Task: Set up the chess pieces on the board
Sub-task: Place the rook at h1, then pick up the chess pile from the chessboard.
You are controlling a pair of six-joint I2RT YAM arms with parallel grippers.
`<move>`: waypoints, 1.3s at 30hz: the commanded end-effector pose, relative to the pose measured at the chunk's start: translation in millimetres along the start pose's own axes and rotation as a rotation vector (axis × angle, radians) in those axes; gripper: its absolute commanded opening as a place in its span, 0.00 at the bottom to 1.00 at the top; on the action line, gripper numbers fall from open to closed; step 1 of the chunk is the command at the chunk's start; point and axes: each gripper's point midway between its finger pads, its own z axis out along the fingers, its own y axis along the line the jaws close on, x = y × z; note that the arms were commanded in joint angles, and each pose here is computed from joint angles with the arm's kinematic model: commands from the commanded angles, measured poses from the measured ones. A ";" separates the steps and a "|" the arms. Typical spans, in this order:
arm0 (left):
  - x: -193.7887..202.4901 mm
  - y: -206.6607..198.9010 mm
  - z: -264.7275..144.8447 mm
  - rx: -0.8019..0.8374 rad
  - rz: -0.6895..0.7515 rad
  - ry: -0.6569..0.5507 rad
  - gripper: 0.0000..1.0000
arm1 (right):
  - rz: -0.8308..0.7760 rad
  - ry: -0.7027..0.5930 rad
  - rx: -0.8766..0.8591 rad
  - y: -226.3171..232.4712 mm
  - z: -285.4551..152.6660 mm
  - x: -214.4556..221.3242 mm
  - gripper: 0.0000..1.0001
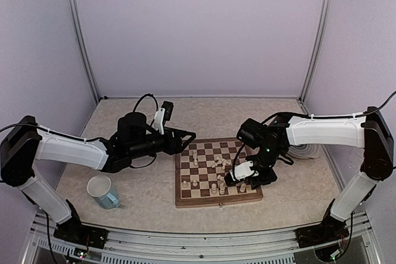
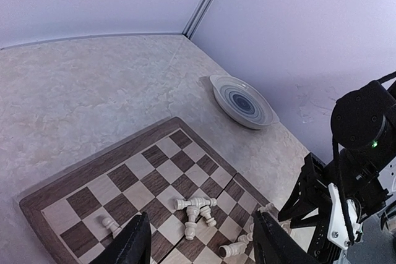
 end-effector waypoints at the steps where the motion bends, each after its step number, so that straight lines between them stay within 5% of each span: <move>1: 1.4 -1.5 2.6 0.019 -0.007 -0.004 0.56 | -0.010 -0.040 0.007 -2.6 -6.8 -13.4 0.26; 10: 2.5 -2.9 2.4 0.027 -0.008 0.002 0.56 | -0.009 -0.058 -0.015 0.1 -11.8 -17.8 0.24; 19: -0.2 9.8 0.7 -0.080 0.020 0.032 0.56 | 0.061 -0.337 0.116 -58.3 -82.0 -59.9 0.27; 29: 12.5 51.5 -9.9 -0.368 -0.034 0.111 0.55 | 0.280 -0.498 0.300 -159.3 -82.7 -80.8 0.30; 39: 1.6 77.5 -34.1 -0.469 -0.109 0.064 0.55 | 0.445 -0.494 0.165 -170.7 -27.0 -128.2 0.42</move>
